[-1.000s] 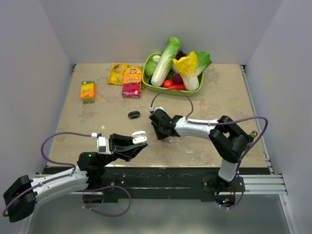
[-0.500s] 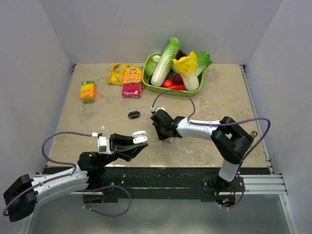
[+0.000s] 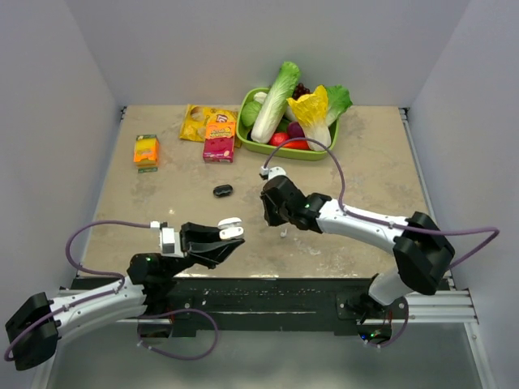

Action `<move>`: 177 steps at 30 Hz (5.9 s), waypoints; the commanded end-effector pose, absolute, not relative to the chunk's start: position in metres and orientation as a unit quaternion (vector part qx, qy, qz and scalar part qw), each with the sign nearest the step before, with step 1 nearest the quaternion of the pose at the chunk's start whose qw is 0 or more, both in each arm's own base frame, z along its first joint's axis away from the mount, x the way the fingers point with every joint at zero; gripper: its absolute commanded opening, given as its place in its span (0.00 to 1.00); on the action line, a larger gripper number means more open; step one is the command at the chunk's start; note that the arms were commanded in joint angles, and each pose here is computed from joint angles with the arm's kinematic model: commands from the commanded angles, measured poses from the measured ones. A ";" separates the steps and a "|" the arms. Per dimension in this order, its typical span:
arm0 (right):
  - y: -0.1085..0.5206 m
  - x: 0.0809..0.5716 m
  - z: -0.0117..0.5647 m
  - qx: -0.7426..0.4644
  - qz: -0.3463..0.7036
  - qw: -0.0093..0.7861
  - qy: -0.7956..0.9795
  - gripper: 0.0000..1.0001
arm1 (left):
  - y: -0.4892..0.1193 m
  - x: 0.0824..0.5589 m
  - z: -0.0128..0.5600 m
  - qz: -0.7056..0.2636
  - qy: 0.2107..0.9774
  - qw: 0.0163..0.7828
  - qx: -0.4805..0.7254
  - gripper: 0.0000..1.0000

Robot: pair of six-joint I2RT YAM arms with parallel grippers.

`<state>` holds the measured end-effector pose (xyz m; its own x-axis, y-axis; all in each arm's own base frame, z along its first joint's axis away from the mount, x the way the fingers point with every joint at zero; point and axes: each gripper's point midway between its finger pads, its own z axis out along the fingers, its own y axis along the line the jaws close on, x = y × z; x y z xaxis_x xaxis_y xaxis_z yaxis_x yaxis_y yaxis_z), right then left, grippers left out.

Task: Insert the wireless bluetooth earbuds into the charging case
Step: Pick up the earbud from the center of the board, then place the earbud in the charging case.

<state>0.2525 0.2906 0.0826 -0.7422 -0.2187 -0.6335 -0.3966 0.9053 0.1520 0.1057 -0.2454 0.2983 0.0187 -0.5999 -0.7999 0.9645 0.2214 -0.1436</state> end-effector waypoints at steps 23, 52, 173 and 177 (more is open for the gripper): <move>0.270 0.222 0.354 -0.196 0.366 0.634 0.652 0.00 | -0.241 0.128 0.261 -0.514 0.445 0.697 0.229 0.00; 0.272 0.133 0.404 -0.334 0.485 0.663 0.462 0.00 | -0.262 0.124 0.330 -0.536 0.353 0.724 0.251 0.00; 0.241 0.166 0.399 -0.194 0.416 0.672 0.582 0.61 | -0.303 0.143 0.343 -0.593 0.399 0.662 0.224 0.00; 0.242 0.172 0.381 -0.202 0.383 0.643 0.632 0.49 | -0.298 0.143 0.337 -0.573 0.390 0.681 0.235 0.00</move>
